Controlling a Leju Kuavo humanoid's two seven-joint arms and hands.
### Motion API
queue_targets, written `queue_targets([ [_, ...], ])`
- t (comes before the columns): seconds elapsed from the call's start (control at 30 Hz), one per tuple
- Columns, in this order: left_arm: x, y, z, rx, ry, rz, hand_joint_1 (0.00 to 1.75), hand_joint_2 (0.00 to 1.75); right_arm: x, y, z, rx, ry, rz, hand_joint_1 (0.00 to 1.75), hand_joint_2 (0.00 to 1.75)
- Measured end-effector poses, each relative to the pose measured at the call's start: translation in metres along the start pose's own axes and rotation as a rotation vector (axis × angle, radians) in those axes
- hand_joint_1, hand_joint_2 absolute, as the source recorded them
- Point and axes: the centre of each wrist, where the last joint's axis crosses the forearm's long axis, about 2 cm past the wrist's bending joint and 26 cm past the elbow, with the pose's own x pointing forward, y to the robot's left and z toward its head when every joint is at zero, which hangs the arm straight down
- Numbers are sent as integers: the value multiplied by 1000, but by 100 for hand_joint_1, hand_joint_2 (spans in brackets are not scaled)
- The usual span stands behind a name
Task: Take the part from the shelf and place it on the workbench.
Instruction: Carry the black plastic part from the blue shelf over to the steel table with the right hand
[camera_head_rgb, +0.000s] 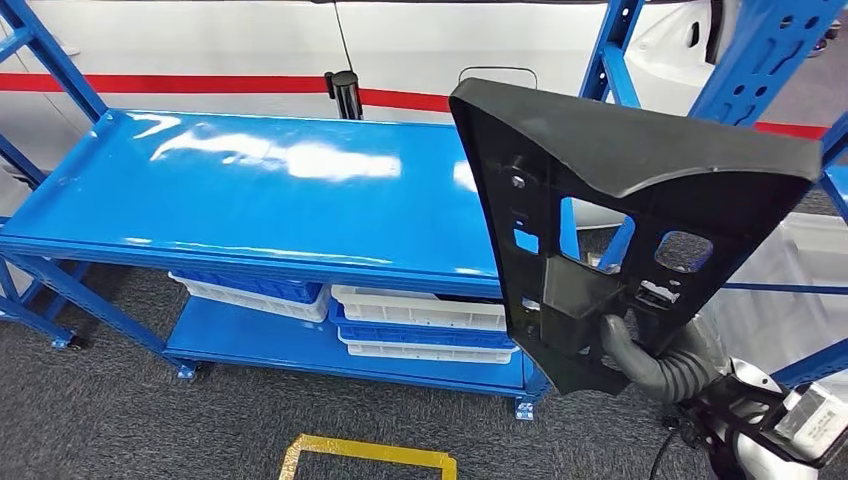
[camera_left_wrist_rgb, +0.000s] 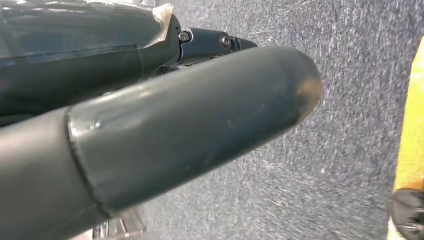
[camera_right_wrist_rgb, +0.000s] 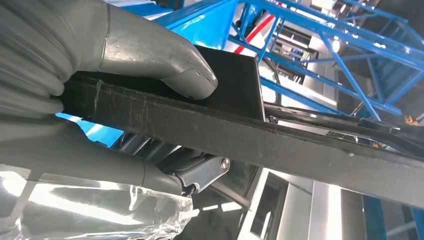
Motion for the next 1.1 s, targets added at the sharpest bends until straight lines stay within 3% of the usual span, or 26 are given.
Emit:
queue_targets([
  [0.6,7,-8,3,-28,-43,-59,0,0,-13,-2,-18,-5,-28,21,175,175],
  [1.1,7,-6,3,-16,-39,-79,0,0,-31,-4,-53,-27,1,64,175,175],
])
